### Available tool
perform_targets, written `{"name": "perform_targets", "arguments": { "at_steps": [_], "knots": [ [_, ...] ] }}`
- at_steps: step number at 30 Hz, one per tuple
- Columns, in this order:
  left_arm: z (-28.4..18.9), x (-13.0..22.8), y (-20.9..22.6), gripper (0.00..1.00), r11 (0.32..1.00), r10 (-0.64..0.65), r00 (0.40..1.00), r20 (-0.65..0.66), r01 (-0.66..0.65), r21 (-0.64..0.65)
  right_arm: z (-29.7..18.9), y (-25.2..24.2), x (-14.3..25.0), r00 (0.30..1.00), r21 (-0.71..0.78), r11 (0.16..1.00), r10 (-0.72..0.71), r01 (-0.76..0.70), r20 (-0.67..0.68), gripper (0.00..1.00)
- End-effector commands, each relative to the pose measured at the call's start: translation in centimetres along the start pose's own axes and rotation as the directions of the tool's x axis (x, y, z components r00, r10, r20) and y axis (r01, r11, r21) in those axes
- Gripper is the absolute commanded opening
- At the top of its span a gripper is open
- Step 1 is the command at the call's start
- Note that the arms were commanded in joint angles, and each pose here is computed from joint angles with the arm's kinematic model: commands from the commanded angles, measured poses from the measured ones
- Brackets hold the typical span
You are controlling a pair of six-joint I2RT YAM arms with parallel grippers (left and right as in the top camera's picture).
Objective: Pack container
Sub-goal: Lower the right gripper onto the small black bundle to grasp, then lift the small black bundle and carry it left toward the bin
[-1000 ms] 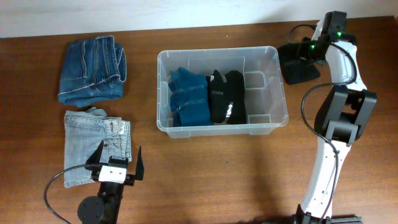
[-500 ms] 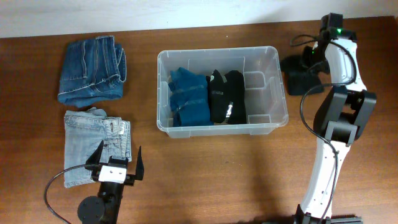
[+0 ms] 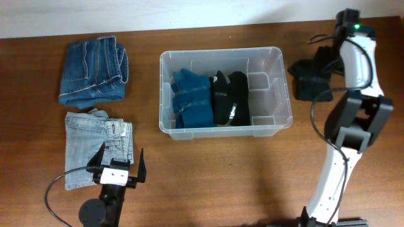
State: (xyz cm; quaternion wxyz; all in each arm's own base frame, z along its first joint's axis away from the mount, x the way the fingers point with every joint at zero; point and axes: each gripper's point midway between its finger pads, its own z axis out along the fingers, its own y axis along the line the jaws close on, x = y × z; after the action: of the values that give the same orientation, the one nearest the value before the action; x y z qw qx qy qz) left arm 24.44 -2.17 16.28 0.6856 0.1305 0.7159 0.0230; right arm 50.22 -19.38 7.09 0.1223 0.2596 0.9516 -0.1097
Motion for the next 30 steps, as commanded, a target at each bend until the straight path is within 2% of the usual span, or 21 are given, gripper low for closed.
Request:
{"name": "perform_targets", "arguments": {
  "at_steps": [1,3,6,12,17,30],
  "knots": [
    [0.0,0.1,-0.2,0.99,1.0,0.016,1.0,0.003,-0.016,0.009,-2.9,-1.8,-0.2,0.973,-0.15,0.962,-0.227,0.229,0.029,0.94],
    [0.0,0.1,-0.2,0.99,1.0,0.016,1.0,0.003,-0.016,0.009,-2.6,-1.0,0.8,0.943,-0.298,0.897,-0.33,0.327,0.042,0.99],
    [0.0,0.1,-0.2,0.99,1.0,0.016,1.0,0.003,-0.016,0.009,-2.6,-0.8,1.7,0.934,-0.453,0.824,-0.349,0.342,0.07,0.99],
    [0.0,0.1,-0.2,0.99,1.0,0.016,1.0,0.003,-0.016,0.009,-1.4,-0.6,3.8,0.927,-0.589,0.732,-0.367,0.342,0.081,0.99],
    [0.0,0.1,-0.2,0.99,1.0,0.016,1.0,0.003,-0.016,0.009,0.3,1.0,5.2,0.915,-0.626,0.692,-0.394,0.361,0.092,0.99],
    [0.0,0.1,-0.2,0.99,1.0,0.016,1.0,0.003,-0.016,0.009,1.3,4.3,5.8,0.884,-0.616,0.664,-0.451,0.425,0.124,0.99]
  ]
}}
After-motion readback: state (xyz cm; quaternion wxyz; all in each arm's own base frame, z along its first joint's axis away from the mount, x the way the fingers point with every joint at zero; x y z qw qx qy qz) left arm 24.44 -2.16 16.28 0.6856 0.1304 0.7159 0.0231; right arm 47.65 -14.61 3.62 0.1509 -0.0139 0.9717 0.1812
